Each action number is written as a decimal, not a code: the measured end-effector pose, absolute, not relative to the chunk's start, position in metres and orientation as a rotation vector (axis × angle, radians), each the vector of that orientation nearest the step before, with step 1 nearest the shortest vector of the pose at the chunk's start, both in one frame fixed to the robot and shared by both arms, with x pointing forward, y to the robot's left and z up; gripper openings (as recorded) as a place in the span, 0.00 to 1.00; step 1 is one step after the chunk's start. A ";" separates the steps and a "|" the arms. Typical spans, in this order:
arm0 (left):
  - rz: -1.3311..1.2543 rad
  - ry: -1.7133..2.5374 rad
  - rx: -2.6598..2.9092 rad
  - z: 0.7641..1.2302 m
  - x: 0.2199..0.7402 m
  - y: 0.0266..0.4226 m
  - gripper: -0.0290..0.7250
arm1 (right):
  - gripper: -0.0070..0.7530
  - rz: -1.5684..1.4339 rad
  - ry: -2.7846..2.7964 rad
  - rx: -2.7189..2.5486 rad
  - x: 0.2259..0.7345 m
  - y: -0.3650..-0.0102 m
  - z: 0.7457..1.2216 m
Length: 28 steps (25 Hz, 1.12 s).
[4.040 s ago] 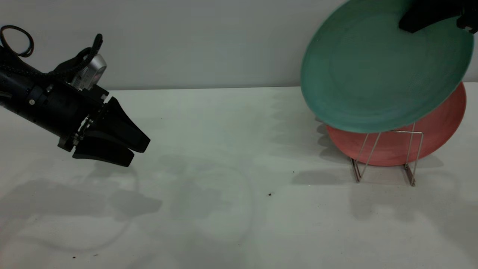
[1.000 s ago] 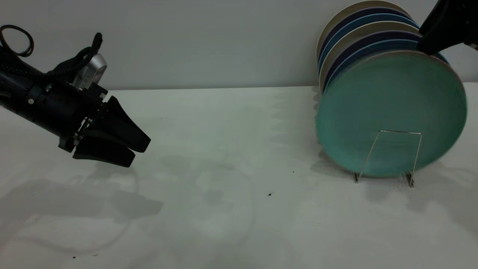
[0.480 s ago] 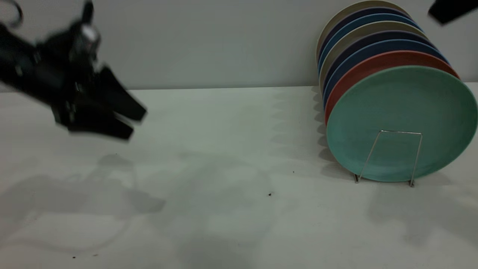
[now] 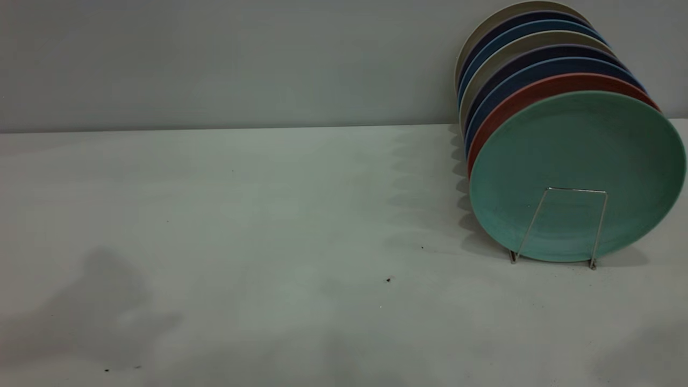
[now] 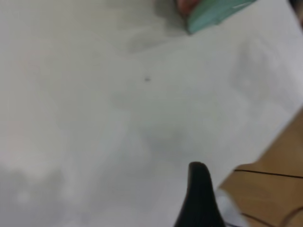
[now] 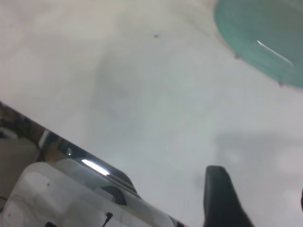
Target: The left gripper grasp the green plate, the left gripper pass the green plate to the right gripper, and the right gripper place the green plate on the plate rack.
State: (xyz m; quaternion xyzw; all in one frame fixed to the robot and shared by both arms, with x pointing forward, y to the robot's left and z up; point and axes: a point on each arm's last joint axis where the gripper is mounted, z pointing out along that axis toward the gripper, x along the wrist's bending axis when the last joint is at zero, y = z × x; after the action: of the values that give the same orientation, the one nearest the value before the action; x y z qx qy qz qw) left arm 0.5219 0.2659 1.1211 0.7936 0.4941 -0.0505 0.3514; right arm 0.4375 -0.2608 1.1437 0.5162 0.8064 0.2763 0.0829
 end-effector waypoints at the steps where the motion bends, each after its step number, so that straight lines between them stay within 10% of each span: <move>1: -0.064 1.291 2.064 1.134 0.509 0.268 0.81 | 0.56 0.812 2.392 1.562 0.429 -0.262 1.142; 11: 0.426 1.656 1.957 1.186 0.409 0.293 0.81 | 0.56 0.591 2.337 1.756 0.348 -0.277 1.073; 28: 0.364 1.922 2.077 1.045 0.300 0.300 0.81 | 0.56 0.684 2.042 1.691 0.286 -0.288 1.034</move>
State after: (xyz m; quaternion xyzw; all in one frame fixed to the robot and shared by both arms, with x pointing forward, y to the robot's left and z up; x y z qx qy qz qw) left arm 0.3005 0.3001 1.0452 0.7205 0.6666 0.1263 0.1435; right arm 0.2863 -0.2883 1.0342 0.6051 0.7306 0.2446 0.2005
